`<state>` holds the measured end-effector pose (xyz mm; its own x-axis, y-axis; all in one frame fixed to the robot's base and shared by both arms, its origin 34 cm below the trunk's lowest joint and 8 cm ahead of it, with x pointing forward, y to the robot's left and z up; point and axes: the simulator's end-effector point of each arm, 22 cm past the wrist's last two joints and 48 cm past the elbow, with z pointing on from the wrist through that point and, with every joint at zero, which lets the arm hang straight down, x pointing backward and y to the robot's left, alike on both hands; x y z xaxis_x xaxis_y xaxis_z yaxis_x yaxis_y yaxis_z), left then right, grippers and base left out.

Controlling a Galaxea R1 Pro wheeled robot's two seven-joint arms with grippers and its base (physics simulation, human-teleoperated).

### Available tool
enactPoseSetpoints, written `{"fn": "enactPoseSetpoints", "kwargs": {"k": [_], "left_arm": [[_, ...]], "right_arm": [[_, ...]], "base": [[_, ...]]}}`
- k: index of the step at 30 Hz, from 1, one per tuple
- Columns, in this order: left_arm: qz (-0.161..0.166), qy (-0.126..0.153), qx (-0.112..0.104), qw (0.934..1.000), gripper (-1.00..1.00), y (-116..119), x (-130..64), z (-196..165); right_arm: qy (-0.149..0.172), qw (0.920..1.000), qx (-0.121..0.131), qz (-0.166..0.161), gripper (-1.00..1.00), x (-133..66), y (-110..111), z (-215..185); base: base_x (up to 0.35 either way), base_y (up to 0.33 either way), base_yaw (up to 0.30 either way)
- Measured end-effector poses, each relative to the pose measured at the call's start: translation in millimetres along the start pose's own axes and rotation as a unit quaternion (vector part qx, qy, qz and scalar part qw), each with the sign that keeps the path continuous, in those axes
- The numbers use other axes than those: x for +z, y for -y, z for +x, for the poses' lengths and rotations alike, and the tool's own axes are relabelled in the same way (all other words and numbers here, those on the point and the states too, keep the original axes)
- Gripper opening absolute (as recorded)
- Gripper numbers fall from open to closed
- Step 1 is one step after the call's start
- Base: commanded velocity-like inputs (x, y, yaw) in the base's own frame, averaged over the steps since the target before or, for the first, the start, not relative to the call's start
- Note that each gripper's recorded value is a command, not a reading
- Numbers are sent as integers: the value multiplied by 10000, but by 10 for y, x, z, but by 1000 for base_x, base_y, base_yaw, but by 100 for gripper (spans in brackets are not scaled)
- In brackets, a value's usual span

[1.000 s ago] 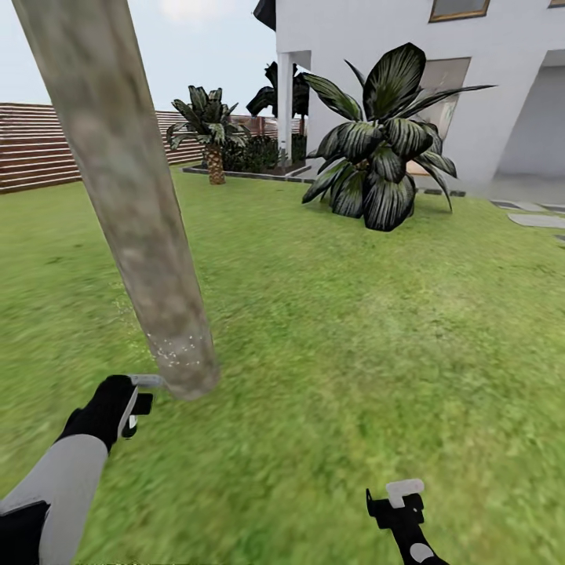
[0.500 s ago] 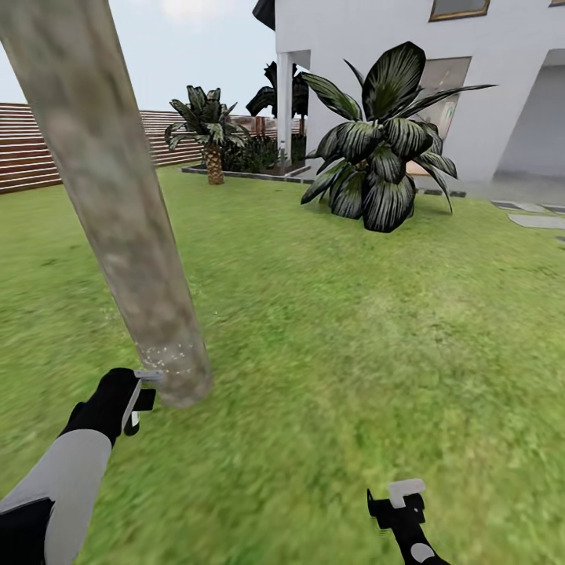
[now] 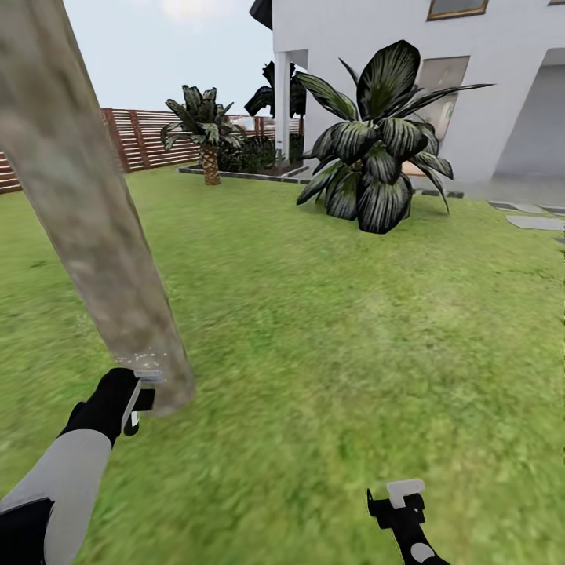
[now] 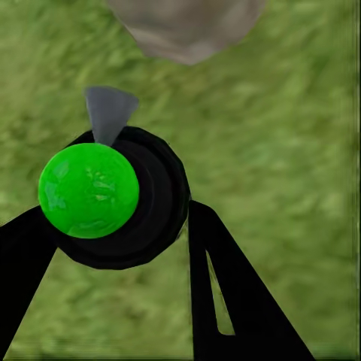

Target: In the garden, pick up the pesticide atomizer on the floor and spray pesticide onto both trees until each tree trunk is fully covered.

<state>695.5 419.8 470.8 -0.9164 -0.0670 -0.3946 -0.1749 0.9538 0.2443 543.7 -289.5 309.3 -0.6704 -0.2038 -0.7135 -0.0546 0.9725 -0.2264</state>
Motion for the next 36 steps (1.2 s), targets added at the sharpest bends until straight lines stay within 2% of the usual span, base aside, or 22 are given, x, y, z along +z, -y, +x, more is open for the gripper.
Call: {"fn": "enactPoseSetpoints", "kwargs": {"k": [8, 20, 27, 36], "left_arm": [[-8, 4, 10, 10000, -100, -2, -2, -3], [8, -7, -1, 10000, -100, 9, -2, 4], [9, -1, -4, 10000, -100, 8, -8, -6], [29, -6, -1, 10000, -100, 37, -10, -4]], "right_arm": [[0, 10000, 1, -2, 100, 0, -4, -1], [1, 10000, 5, -8, 100, -1, -12, -3], [2, 10000, 5, -8, 100, -2, -12, -4], [2, 10000, 4, -6, 100, -2, -11, -4]], "base": [[0, -275, 24], [16, -275, 262], [188, -227, 275], [230, -194, 31]]}}
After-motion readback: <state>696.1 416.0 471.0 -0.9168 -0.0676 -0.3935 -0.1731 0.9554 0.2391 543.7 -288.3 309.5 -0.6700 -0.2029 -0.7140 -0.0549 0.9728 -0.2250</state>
